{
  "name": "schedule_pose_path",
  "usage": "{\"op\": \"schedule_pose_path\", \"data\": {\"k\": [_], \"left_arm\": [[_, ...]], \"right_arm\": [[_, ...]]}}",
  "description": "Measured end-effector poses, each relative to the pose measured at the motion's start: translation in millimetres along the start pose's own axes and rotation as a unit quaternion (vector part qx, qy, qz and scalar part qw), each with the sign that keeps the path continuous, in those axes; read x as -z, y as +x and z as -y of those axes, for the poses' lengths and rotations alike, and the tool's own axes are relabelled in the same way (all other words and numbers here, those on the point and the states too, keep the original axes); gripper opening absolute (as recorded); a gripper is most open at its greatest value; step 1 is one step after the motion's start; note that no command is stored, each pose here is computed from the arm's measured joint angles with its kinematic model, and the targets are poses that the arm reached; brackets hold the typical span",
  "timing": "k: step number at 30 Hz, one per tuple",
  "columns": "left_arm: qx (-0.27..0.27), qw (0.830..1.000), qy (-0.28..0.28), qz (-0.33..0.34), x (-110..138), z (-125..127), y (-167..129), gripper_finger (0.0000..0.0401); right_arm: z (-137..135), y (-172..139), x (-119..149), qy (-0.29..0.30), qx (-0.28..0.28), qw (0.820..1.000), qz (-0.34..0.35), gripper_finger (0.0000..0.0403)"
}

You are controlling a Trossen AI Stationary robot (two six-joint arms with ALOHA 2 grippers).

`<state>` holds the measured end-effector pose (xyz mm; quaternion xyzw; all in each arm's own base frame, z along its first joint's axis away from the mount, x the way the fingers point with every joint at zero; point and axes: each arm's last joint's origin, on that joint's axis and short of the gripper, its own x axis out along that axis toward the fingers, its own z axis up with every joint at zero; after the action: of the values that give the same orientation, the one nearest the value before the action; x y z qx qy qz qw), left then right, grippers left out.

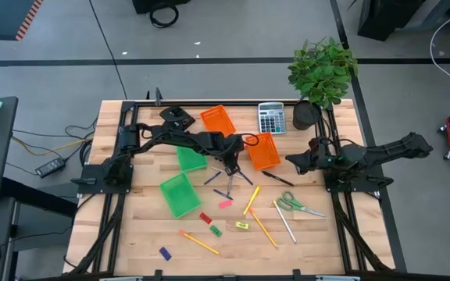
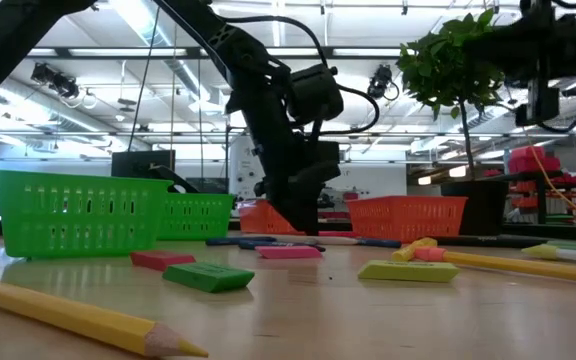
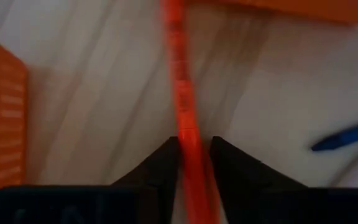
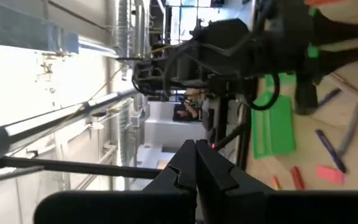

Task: Sort crayons/erasers/pens/pencils in bins
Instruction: Put the orange pen into the top green bin

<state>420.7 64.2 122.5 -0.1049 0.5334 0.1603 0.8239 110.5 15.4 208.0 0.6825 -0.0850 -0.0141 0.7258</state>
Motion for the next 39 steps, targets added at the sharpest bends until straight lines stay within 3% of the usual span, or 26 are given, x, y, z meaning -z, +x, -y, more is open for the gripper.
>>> {"op": "schedule_pose_path", "data": {"k": [4, 12, 20, 26, 31, 36, 39], "left_arm": [[0.006, 1.000, 0.010, -0.010, 0.6, -0.4, -0.7, 0.0051], [0.011, 0.999, -0.024, -0.025, 0.1, -14.2, -5.0, 0.0051], [-0.005, 0.999, -0.042, -0.020, -4.2, -31.8, -29.8, 0.0050], [-0.002, 0.999, -0.046, 0.007, -10.3, -34.2, -62.9, 0.0049], [0.003, 0.998, -0.052, 0.045, -14.2, -36.0, -108.0, 0.0049], [-0.026, 0.997, -0.067, 0.015, -0.5, -42.3, -144.6, 0.0048], [-0.044, 0.992, -0.121, -0.004, 9.1, -46.4, -153.5, 0.0048]], "right_arm": [[-30.5, 4.3, -1.7, -0.059, -0.025, 0.998, 0.011, 0.0008], [-112.4, 18.0, -4.1, -0.204, -0.068, 0.976, 0.030, 0.0008], [-181.6, 36.8, 0.8, -0.352, -0.077, 0.932, -0.033, 0.0008], [-196.0, 51.0, 6.1, -0.442, 0.023, 0.890, -0.111, 0.0008], [-190.9, 53.3, 7.3, -0.464, 0.132, 0.859, -0.169, 0.0008], [-185.5, 54.8, 8.2, -0.459, 0.163, 0.854, -0.181, 0.0008], [-184.0, 57.1, 8.9, -0.463, 0.168, 0.851, -0.182, 0.0008]]}}
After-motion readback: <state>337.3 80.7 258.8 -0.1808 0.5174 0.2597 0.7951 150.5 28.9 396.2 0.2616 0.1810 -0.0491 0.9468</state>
